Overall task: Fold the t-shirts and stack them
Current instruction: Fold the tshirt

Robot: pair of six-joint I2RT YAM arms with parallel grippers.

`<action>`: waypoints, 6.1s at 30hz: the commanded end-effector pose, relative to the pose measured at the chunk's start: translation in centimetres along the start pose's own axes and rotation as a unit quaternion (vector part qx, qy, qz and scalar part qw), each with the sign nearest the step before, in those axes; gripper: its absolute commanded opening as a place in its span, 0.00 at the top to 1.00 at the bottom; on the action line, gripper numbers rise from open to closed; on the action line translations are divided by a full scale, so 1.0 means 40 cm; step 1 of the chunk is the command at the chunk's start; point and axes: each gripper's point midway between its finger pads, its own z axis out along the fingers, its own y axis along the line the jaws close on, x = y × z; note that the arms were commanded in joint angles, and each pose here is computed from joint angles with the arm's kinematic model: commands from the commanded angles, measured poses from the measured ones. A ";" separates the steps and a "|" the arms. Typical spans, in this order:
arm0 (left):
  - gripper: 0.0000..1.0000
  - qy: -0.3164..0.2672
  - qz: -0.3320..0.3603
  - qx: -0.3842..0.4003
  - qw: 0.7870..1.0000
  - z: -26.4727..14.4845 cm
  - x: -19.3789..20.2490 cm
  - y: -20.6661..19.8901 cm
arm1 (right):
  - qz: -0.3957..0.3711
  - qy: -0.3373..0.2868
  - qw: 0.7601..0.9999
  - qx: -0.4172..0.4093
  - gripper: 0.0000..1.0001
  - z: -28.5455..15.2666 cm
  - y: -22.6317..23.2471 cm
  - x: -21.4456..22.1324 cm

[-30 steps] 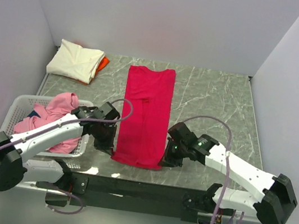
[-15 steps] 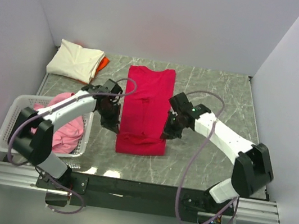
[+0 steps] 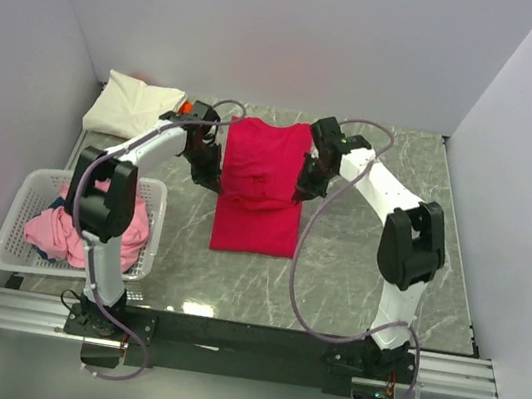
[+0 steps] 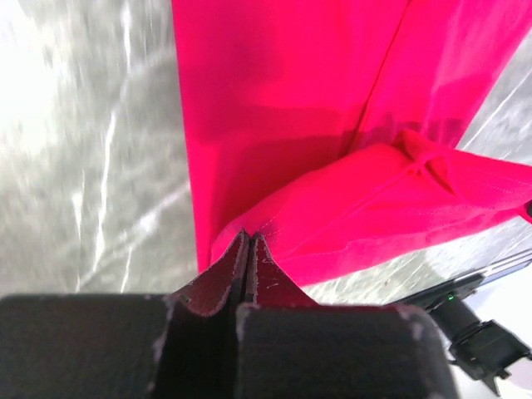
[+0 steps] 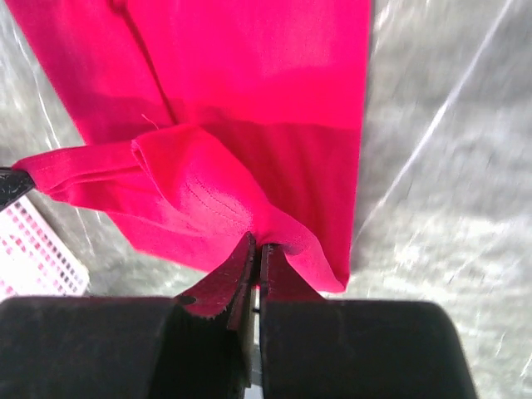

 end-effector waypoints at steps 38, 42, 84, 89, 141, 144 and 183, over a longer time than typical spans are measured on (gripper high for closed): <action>0.40 -0.082 -0.029 0.069 0.994 -0.039 -0.165 -0.015 | -0.056 0.005 0.996 -0.073 0.35 -0.011 0.053 -0.144; 0.41 -0.068 -0.019 0.066 0.995 -0.033 -0.103 -0.005 | -0.058 0.018 0.996 -0.066 0.36 -0.004 0.041 -0.089; 0.42 0.010 0.003 0.005 1.000 0.011 0.178 0.113 | 0.001 0.098 0.995 0.000 0.62 0.145 -0.137 0.233; 0.44 0.020 0.006 0.004 1.000 0.024 0.195 0.115 | 0.003 0.102 0.995 0.000 0.71 0.146 -0.143 0.242; 0.99 0.051 -0.024 -0.102 0.993 0.132 0.321 0.202 | -0.020 0.099 0.995 0.015 1.00 0.117 -0.179 0.271; 1.00 0.041 -0.032 -0.114 0.992 0.124 0.319 0.211 | -0.017 0.095 0.995 0.020 1.00 0.111 -0.190 0.273; 1.00 0.014 -0.016 -0.048 0.999 -0.111 0.427 0.152 | -0.034 0.081 0.996 0.008 1.00 -0.074 -0.186 0.422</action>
